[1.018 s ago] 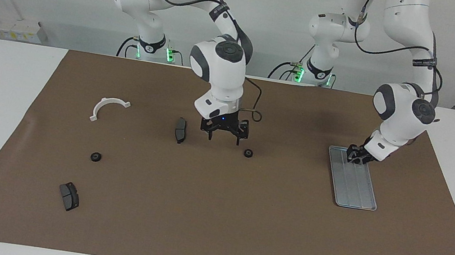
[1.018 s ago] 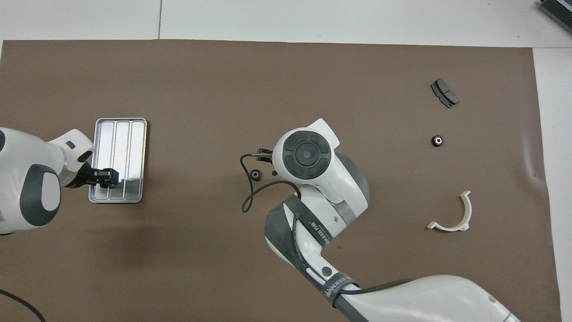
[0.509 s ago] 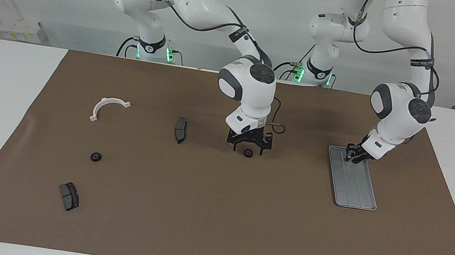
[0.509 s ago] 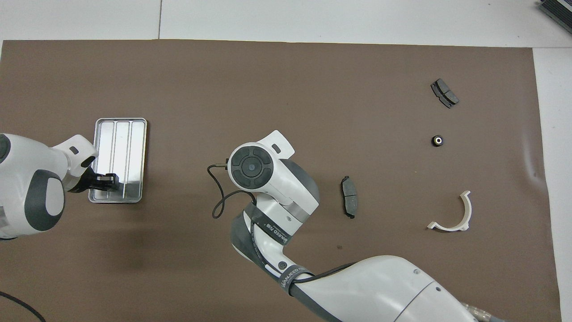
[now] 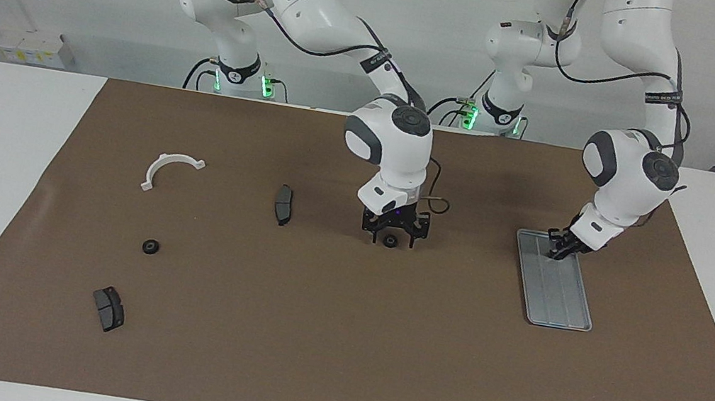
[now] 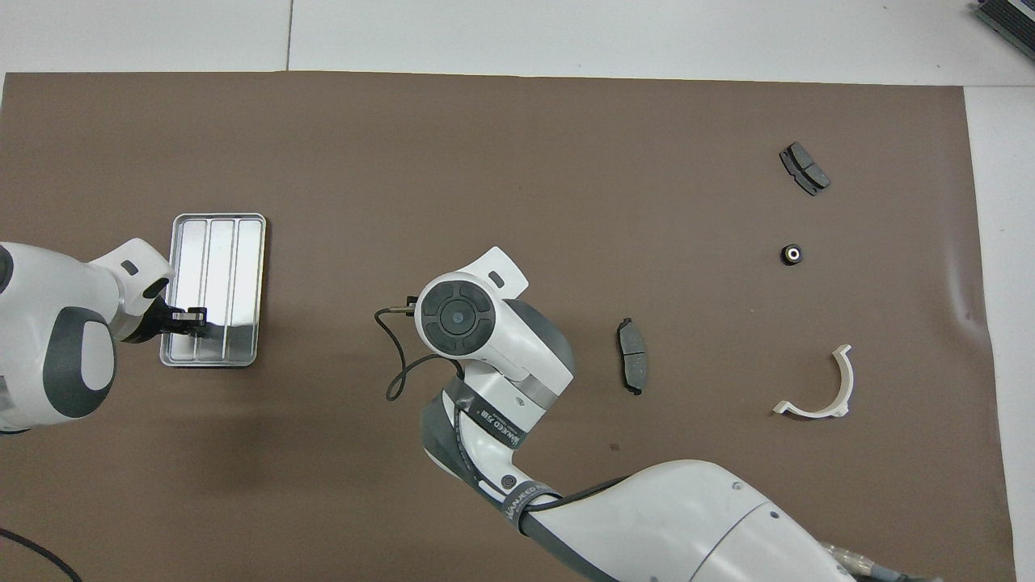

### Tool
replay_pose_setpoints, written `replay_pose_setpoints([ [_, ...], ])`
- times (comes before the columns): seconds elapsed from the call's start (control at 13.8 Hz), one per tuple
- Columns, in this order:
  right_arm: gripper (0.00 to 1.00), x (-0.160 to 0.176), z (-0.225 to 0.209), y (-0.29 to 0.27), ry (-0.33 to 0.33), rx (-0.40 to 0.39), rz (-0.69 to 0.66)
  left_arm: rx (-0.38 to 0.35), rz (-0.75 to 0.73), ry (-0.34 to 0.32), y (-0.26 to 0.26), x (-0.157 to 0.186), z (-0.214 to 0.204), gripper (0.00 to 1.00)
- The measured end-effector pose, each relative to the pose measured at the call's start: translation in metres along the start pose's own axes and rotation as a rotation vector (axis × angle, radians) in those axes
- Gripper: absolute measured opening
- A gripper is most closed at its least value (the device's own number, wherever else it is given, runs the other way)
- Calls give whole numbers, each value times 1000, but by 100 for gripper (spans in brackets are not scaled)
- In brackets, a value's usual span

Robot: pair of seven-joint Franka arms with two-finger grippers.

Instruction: Place bearing gear from tray to pile

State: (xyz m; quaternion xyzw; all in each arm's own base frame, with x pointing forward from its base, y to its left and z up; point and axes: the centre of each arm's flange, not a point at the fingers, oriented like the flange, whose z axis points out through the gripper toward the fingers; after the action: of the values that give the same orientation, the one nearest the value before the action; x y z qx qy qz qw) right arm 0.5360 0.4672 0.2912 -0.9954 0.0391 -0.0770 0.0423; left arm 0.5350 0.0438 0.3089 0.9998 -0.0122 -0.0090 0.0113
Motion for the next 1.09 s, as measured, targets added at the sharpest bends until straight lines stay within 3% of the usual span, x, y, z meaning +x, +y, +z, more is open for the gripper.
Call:
replay_pose_setpoints([
  [0.22, 76, -3, 3, 0, 0, 3, -3, 5, -1, 48, 0, 13, -18, 25],
  [0.36, 62, -3, 4, 0, 1, 4, -4, 5, -36, 74, 5, 21, -29, 25],
  [0.44, 61, -4, 4, 0, 1, 4, -4, 3, -55, 80, 10, 24, -32, 25],
  [0.65, 34, -3, 1, 2, 1, -1, -4, -1, -78, 83, 29, 26, -32, 25],
  [0.87, 34, 1, -1, 6, 8, -11, -3, -8, -138, 100, 63, 29, -33, 25],
  [1.09, 34, 38, -19, 40, 44, -18, 46, -33, -226, 134, 141, 28, -35, 25],
])
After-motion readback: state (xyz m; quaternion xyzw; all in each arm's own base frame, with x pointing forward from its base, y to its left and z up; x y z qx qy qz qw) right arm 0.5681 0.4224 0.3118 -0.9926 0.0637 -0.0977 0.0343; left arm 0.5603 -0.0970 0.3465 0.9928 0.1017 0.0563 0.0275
